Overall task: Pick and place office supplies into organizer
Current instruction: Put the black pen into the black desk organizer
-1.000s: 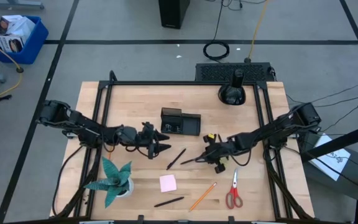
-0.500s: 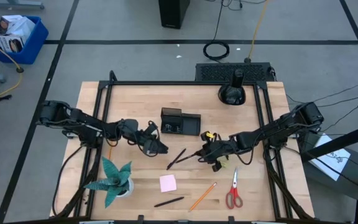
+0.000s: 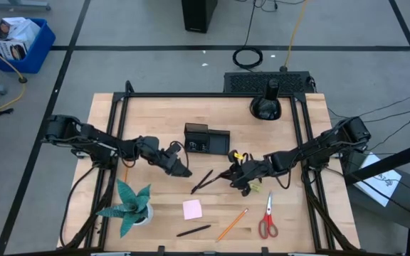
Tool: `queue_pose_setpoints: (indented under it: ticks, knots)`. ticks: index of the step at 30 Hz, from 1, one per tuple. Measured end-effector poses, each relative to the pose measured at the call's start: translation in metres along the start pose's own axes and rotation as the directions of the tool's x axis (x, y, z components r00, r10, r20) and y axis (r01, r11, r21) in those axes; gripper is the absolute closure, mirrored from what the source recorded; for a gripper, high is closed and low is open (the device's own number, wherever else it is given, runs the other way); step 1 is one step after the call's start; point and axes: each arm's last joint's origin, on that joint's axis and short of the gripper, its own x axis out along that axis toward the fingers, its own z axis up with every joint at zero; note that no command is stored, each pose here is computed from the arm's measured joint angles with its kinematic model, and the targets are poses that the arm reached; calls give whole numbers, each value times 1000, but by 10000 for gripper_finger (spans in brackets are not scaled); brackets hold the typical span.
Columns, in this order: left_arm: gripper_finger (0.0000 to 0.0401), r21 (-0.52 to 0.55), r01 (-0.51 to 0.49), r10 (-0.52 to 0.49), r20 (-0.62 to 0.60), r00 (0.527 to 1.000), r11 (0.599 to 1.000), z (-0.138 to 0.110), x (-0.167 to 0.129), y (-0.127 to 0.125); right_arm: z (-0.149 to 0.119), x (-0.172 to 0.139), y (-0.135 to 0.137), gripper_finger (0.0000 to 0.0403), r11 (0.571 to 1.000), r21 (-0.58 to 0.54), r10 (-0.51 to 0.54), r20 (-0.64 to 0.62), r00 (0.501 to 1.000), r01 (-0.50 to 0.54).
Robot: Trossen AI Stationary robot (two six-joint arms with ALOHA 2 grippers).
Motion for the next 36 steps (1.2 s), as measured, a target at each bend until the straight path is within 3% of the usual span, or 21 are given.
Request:
queue_pose_setpoints:
  ticks: [11,19,27,32,36]
  knots:
    - [116,-9,-13,14,39,999,1000,0,0,1,7,0,-6,376,992,-99,-68,61,996,73]
    - [116,-15,-15,16,49,999,1000,-3,2,0,7,0,-12,373,991,-88,-97,77,992,104]
    - [116,37,25,-25,-15,1000,999,1,23,-20,6,1,-18,376,987,-100,-116,84,990,124]
    - [116,-3,-97,97,-54,994,995,1,35,-10,6,1,-18,372,988,-96,-116,86,989,125]
    - [116,-17,-111,109,-75,991,994,1,41,-3,6,1,-16,377,989,-87,-109,84,990,116]
